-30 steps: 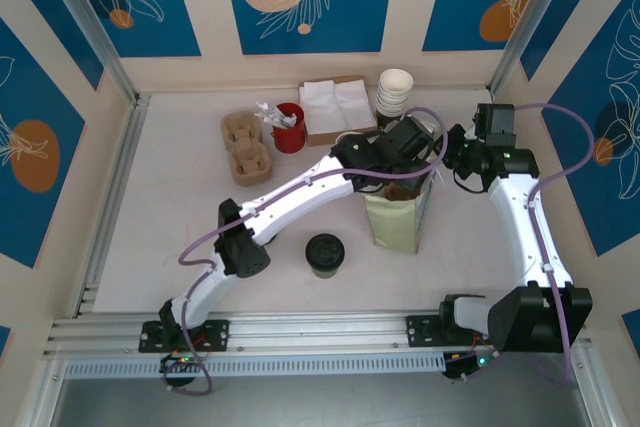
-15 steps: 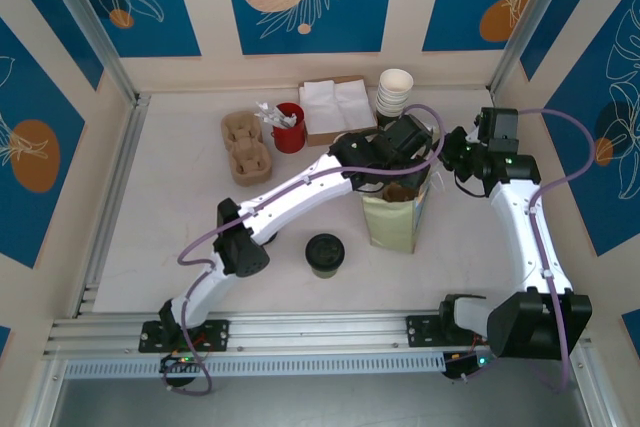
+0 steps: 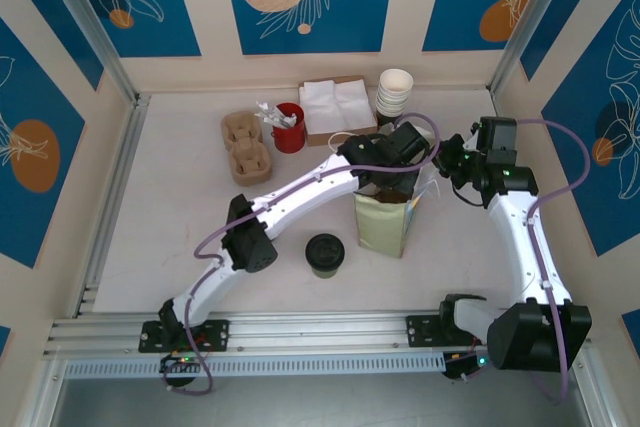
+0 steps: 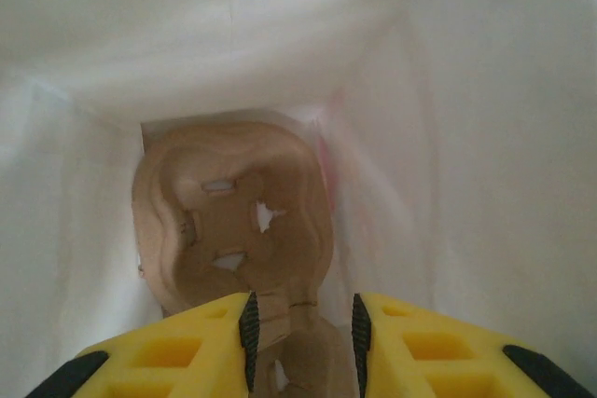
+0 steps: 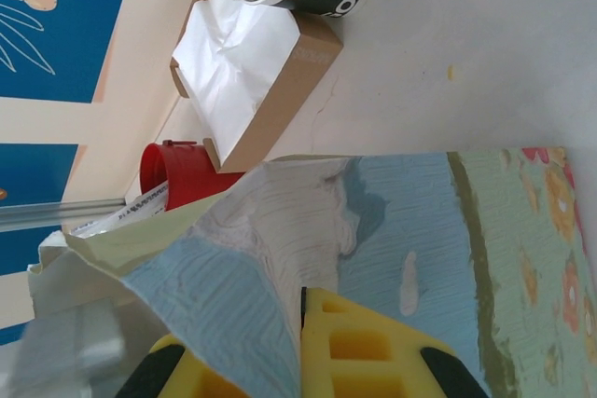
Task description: Pack the takeout coffee
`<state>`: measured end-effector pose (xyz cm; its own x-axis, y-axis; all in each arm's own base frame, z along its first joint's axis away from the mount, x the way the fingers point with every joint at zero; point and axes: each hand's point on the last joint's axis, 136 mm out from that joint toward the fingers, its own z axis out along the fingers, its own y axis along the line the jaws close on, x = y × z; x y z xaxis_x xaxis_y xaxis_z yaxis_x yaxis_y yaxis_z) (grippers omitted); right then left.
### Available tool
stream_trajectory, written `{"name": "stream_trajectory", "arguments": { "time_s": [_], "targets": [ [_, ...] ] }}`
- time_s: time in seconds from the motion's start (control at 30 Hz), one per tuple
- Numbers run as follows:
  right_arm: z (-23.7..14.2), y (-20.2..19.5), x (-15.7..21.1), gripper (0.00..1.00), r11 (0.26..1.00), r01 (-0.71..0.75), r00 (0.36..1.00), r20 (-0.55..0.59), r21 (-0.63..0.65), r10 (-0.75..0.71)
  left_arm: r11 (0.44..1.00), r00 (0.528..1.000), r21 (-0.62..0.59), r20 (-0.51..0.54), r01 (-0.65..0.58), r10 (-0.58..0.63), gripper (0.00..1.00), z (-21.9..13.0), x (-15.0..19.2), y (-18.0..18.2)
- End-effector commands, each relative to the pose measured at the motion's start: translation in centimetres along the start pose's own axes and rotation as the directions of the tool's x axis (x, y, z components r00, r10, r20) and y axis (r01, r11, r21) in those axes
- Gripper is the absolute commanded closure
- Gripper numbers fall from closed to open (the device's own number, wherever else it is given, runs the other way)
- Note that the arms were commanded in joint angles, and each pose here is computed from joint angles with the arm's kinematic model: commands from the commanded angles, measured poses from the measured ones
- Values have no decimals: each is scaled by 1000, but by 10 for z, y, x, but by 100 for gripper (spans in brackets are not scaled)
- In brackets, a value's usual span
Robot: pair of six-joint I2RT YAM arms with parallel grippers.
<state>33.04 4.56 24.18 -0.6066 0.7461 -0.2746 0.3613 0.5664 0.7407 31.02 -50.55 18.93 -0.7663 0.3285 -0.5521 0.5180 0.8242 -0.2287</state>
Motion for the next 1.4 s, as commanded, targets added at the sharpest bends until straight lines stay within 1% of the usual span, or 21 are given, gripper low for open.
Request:
{"name": "stream_trajectory", "arguments": {
  "time_s": [0.0, 0.27, 0.5, 0.8, 1.1, 1.23, 1.37],
  "targets": [
    [-5, 5, 2, 100, 999, -22, 1000, 8, -38, 23, 999, 998, -43, -47, 30, -32, 67, 8, 12, 10],
    [-2, 5, 2, 100, 999, -13, 1000, 12, -51, 13, 999, 996, -35, -87, 22, -25, 69, 18, 23, 9],
    [1, 16, 1, 100, 994, 51, 999, -1, -95, -51, 1000, 991, -21, -130, 10, -13, 69, 30, 34, 7],
    [7, 29, 1, 100, 982, 86, 995, -27, -169, -92, 997, 989, -73, -141, 35, -45, 69, 46, 38, 22],
    [5, 39, -1, 100, 963, 165, 986, 2, -215, -169, 993, 982, -106, -176, 47, -65, 69, 64, 50, 31],
    [6, 42, 0, 100, 955, 181, 983, 3, -234, -186, 991, 982, -129, -177, 45, -67, 68, 67, 53, 36],
    [5, 43, 2, 100, 949, 198, 979, 0, -246, -204, 989, 979, -132, -182, 69, -93, 68, 74, 56, 41]
  ]
}}
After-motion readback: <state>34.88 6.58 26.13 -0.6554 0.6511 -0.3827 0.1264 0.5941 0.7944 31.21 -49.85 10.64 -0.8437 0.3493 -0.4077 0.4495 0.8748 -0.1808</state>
